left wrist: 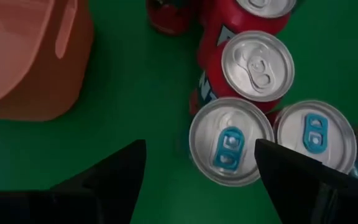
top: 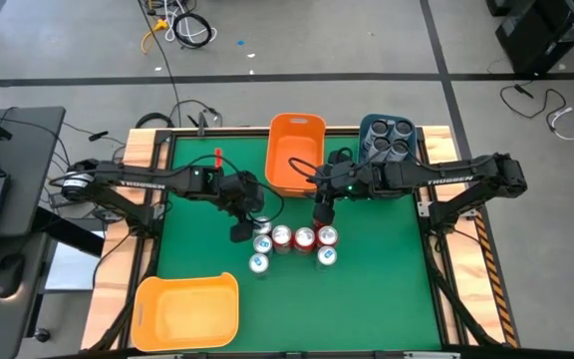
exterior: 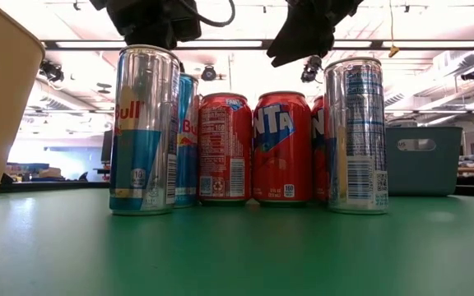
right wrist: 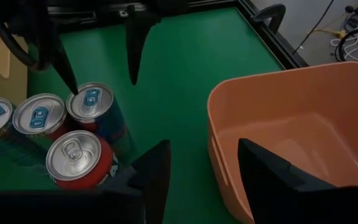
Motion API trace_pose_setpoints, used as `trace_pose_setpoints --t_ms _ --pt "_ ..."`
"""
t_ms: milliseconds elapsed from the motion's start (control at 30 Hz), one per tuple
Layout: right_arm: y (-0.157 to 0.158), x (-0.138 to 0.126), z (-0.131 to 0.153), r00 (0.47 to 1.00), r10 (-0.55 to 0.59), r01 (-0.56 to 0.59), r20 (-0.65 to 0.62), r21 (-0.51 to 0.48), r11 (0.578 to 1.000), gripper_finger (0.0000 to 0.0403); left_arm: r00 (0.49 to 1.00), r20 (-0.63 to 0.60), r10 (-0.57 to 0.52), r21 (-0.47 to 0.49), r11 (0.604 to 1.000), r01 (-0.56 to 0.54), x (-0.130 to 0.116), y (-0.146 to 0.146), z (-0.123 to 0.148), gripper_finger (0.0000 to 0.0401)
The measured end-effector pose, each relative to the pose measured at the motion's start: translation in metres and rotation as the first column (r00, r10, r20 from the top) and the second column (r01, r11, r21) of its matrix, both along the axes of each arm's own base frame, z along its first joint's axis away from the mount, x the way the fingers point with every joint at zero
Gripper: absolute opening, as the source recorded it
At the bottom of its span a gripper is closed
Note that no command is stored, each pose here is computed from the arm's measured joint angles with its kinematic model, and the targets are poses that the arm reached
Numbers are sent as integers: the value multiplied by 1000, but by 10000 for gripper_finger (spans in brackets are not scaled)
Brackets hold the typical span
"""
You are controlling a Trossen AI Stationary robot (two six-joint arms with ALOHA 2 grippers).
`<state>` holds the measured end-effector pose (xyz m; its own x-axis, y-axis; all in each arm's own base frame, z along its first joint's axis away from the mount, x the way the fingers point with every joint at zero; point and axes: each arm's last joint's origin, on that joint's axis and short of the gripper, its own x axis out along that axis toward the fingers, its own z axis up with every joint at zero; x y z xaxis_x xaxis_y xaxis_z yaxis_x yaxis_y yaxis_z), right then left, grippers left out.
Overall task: Sort soda cans
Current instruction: Put the blue soda can into the orange bin
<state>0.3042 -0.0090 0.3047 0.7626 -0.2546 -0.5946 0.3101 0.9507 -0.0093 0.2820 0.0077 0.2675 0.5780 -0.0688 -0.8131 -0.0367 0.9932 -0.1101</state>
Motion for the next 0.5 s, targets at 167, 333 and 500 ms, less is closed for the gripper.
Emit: trace_pose_setpoints --t_ms 167,333,500 --pt "0 0 0 1000 1 -1 -2 0 1000 174 999 1 -48 19 999 48 -9 -1 -11 305" --pt "0 0 0 1000 0 -1 -2 -1 1000 174 988 103 -117 5 993 117 -15 -3 -23 305" --pt "1 0 -1 1000 2 -2 -10 0 1000 174 981 129 -147 -21 988 151 -18 -5 -29 305"
